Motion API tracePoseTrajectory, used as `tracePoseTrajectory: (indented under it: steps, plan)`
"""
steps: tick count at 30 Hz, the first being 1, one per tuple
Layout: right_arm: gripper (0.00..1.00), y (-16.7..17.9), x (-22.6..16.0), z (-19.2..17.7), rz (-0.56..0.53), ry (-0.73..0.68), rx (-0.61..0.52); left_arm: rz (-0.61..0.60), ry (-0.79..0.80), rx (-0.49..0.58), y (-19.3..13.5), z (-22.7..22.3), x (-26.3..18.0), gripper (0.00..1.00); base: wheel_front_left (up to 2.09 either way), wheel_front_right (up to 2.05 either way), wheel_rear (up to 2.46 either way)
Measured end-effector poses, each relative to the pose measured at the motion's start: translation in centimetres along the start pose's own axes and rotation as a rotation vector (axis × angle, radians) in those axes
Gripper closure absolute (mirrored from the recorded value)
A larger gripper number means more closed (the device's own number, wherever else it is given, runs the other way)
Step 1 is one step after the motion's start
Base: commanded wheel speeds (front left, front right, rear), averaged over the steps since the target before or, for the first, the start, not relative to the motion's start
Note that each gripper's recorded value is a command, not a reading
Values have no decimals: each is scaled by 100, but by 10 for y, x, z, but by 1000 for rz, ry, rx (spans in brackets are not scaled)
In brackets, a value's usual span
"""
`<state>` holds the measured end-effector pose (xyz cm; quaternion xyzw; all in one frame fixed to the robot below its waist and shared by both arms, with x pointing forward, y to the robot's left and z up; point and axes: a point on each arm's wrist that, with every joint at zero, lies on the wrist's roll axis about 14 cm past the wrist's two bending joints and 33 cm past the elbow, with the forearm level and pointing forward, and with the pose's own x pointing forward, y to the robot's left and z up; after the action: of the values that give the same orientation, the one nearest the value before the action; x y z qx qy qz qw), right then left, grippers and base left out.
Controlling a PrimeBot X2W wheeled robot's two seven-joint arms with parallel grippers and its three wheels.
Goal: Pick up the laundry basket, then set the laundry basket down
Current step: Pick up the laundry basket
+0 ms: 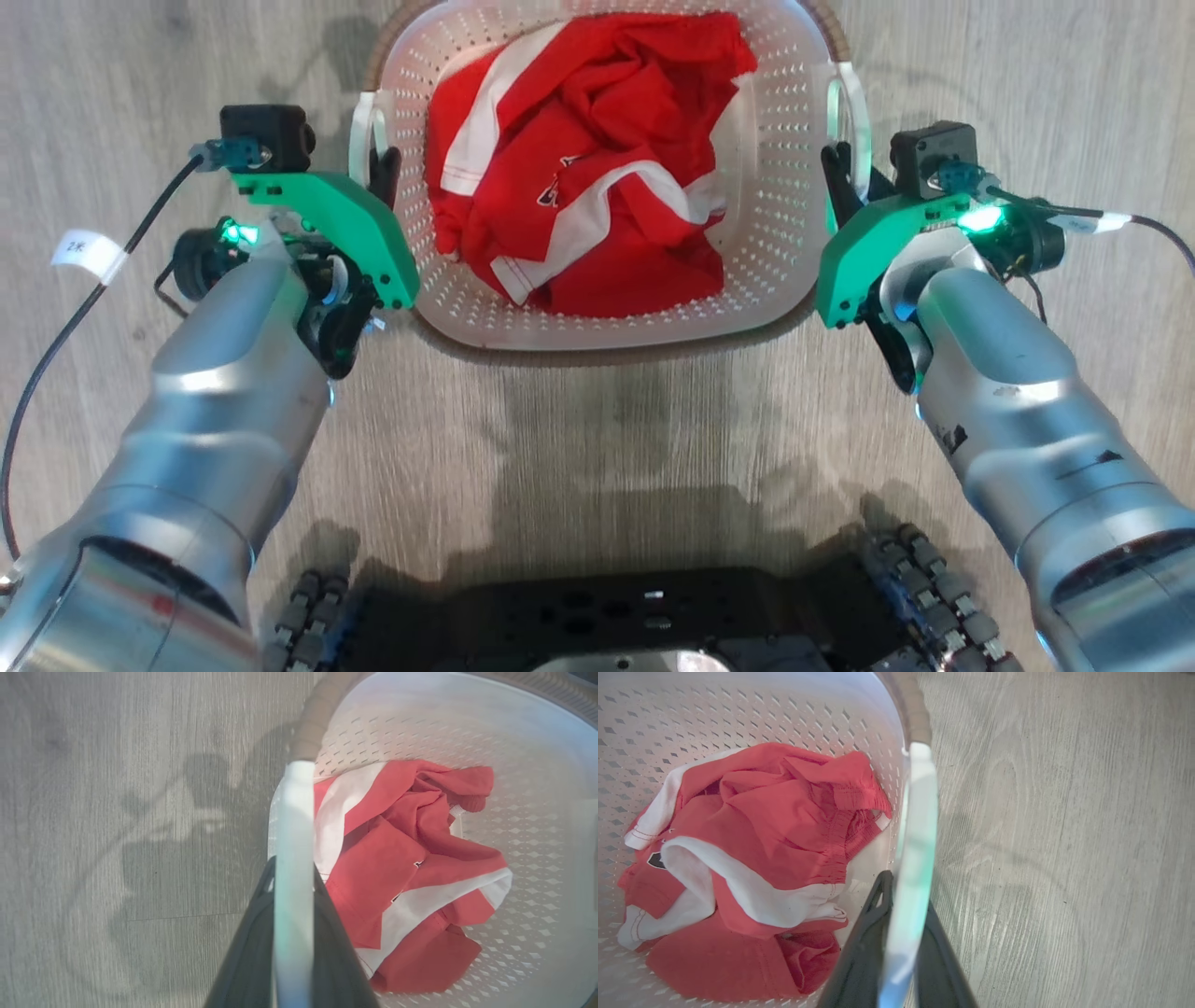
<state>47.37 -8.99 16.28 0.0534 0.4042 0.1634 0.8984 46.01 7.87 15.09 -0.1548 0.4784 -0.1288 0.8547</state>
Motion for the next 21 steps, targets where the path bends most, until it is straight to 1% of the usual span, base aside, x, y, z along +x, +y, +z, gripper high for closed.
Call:
tracePoseTrajectory:
  steps: [12, 21]
  plan:
    - [100, 9, -30, 35, -9, 13, 14, -15, 32, -36, -21, 31, -34, 100, 0, 0, 0]
    - [100, 17, -61, 63, -19, 40, 31, -28, 46, -46, -38, 47, -69, 100, 0, 0, 0]
